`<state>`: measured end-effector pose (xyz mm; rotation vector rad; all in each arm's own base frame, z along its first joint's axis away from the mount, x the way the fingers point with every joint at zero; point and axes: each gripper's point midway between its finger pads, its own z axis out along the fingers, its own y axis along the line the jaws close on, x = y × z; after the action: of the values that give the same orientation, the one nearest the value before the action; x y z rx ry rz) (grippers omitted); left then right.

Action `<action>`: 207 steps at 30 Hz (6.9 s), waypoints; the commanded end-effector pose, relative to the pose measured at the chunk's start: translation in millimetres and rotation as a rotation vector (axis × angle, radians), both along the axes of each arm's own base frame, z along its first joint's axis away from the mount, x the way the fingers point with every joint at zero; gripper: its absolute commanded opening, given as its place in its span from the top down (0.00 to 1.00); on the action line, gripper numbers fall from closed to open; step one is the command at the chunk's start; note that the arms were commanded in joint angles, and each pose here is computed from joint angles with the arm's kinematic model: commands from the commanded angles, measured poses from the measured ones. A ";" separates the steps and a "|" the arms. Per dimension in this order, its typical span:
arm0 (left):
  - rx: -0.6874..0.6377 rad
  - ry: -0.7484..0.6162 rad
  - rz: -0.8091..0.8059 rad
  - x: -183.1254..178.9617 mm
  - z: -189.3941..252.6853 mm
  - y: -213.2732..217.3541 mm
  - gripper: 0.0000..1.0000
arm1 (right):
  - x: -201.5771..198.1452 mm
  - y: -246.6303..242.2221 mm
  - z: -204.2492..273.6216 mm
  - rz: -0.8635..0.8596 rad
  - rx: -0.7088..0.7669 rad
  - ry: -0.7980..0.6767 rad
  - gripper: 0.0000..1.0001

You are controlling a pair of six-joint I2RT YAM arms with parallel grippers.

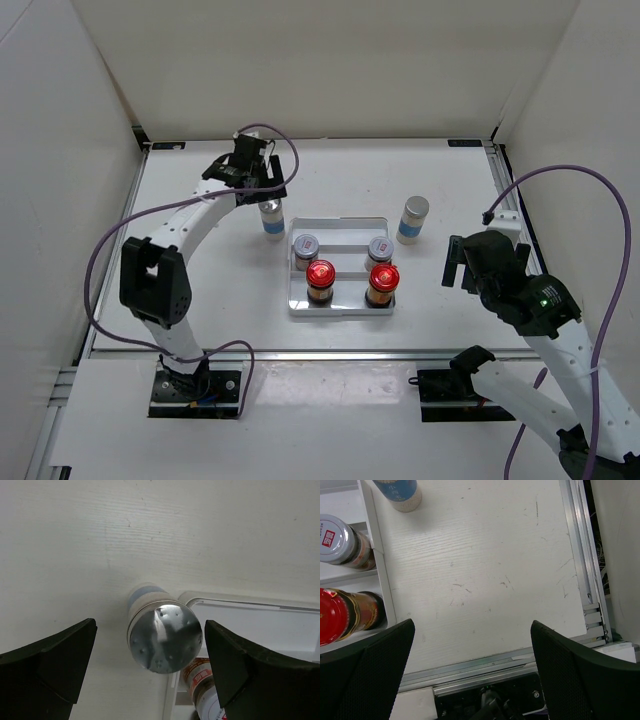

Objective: Organize the condiment bottles

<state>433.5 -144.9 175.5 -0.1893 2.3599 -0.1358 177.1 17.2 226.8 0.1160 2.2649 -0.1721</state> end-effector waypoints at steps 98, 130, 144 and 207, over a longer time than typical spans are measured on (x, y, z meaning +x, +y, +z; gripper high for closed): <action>-0.035 0.164 -0.203 -28.6 -50.7 -104.2 0.36 | 7.1 5.3 -5.8 0.022 -0.016 0.014 0.00; 0.041 0.135 -0.199 -32.6 -9.9 -85.9 0.00 | 7.3 7.1 -4.0 0.028 0.006 -0.008 0.00; 0.346 -0.301 0.052 -108.0 126.7 64.6 0.00 | 76.8 61.0 33.9 0.052 0.085 0.006 0.00; 0.374 -0.432 0.146 -133.2 87.8 105.0 0.00 | 201.4 208.2 -65.7 0.310 0.120 0.232 0.67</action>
<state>298.9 -39.8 257.1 -0.1197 1.9045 0.3167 360.1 217.3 151.6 -0.2879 2.5425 0.0342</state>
